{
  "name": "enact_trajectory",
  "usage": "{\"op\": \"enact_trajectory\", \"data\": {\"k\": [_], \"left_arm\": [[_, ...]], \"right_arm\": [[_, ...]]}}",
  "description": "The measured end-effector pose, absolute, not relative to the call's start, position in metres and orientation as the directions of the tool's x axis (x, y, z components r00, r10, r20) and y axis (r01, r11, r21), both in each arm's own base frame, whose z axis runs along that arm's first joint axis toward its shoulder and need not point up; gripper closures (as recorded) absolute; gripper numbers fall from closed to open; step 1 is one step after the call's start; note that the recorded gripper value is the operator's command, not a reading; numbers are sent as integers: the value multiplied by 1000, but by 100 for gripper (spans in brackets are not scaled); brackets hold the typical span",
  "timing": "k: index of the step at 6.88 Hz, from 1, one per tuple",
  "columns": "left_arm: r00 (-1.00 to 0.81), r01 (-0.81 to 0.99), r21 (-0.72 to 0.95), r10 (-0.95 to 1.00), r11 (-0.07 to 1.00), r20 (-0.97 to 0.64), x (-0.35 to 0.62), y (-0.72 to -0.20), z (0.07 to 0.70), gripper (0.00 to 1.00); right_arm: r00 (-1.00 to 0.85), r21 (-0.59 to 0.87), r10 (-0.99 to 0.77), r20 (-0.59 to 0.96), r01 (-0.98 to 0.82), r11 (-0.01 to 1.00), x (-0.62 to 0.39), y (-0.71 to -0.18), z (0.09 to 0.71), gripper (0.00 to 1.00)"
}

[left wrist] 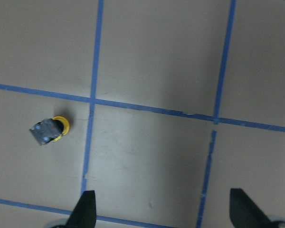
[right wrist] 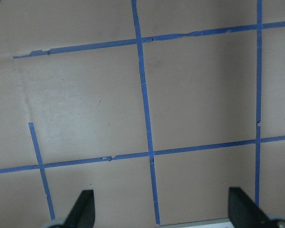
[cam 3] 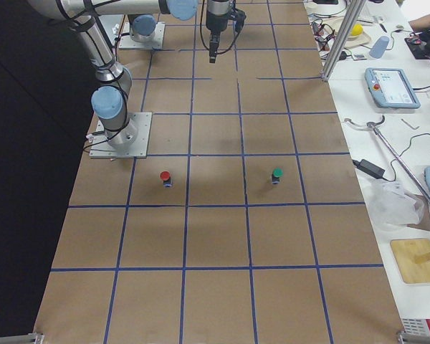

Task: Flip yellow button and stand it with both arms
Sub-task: 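Move the left gripper down over the yellow-capped black button, then grasp the button body with the left gripper and lift it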

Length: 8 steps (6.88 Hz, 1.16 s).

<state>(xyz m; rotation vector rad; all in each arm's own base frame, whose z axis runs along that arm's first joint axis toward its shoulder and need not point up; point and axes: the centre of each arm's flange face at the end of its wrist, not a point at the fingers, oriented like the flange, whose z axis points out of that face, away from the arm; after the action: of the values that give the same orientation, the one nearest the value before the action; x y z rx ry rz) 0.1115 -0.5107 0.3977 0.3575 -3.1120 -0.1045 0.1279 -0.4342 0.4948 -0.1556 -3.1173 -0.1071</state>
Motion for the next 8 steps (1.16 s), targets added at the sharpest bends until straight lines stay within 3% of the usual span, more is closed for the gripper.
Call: {"op": "enact_trajectory", "data": {"k": [5, 7, 8], "left_arm": [[-950, -308, 140, -313, 941, 20, 189, -516, 259, 0], [-944, -324, 128, -329, 937, 15, 188, -507, 230, 13], [-941, -334, 125, -338, 934, 18, 188, -506, 226, 26]], "right_arm": [[-993, 87, 113, 21, 114, 990, 119, -433, 494, 0], [-993, 98, 116, 17, 118, 988, 118, -432, 493, 0], [-993, 100, 120, 17, 121, 988, 118, -432, 493, 0]]}}
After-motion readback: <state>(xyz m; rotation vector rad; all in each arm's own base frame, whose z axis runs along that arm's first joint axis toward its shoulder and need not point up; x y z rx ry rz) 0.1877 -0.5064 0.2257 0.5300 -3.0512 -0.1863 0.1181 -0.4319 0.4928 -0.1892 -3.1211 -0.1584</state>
